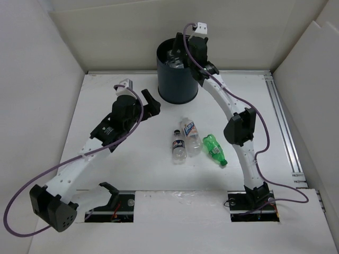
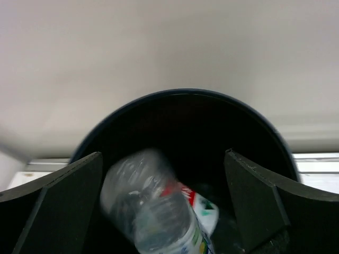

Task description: Put the plastic bottles in the bin

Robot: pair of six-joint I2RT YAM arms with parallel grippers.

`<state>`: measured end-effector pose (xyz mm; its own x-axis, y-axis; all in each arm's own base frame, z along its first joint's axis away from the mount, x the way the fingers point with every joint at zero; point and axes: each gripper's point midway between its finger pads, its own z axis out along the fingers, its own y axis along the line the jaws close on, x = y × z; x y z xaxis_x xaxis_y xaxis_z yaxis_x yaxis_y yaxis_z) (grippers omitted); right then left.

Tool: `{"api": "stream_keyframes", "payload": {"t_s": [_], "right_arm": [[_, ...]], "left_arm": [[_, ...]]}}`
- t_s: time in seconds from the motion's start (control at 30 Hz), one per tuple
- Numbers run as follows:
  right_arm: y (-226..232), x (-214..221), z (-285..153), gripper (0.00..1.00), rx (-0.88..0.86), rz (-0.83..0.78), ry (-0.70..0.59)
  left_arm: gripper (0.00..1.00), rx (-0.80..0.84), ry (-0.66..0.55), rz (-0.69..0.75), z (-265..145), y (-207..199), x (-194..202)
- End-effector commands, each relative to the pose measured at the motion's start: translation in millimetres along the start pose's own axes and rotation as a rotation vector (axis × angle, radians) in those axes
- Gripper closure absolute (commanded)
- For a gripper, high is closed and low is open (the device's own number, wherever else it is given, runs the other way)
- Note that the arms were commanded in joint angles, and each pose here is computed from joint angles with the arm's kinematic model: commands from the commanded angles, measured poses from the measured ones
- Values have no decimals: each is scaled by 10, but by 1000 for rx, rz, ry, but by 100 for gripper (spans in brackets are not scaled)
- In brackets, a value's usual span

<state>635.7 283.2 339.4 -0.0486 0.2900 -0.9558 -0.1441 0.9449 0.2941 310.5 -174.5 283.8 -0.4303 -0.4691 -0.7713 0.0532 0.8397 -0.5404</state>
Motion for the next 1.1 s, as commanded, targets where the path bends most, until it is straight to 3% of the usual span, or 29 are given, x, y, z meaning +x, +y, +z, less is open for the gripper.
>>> {"api": "stream_keyframes", "payload": {"t_s": [0.0, 0.2, 0.23, 0.3, 0.33, 0.37, 0.43, 0.47, 0.5, 0.57, 0.6, 0.7, 0.93, 1.07], "right_arm": [[-130, -694, -206, 0, 78, -47, -114], [-255, -1072, -856, 0, 225, -88, -105], [-274, -788, -929, 0, 220, -128, -27], [-330, -954, -1271, 0, 231, -124, -11], [-343, -578, -1399, 0, 242, -161, 83], [-364, -712, -1624, 0, 251, -138, 70], [-329, -528, -1847, 0, 232, -102, 114], [-435, -178, -1947, 0, 229, -126, 190], [-364, -280, -2119, 0, 182, -95, 173], [-341, 53, -2329, 0, 147, -83, 237], [-324, -35, -2467, 0, 130, -61, 222], [-295, 177, -2721, 0, 98, -53, 255], [-293, 44, -3024, 0, 44, -26, 225], [-287, -53, -3131, 0, 26, -13, 208]], "left_arm": [[0, 32, 61, -7, 56, -86, 103], [0, 46, 233, -49, 275, -9, 670], [0, 44, 260, -52, 285, -1, 768], [0, 31, 285, -18, 327, -35, 969], [0, 11, 309, -7, 332, -33, 1090], [0, -11, 349, 17, 395, -54, 1222], [0, -48, 390, 46, 421, -115, 1439], [0, -67, 403, 65, 446, -104, 1513], [0, -106, 431, 72, 507, -47, 1651], [0, -128, 433, 55, 580, -33, 1700], [0, -144, 447, 63, 636, 12, 1783], [0, -158, 470, 77, 719, 27, 1913], [2, -232, 507, 97, 997, 130, 2163], [9, -282, 516, 90, 1056, 231, 2264]]}}
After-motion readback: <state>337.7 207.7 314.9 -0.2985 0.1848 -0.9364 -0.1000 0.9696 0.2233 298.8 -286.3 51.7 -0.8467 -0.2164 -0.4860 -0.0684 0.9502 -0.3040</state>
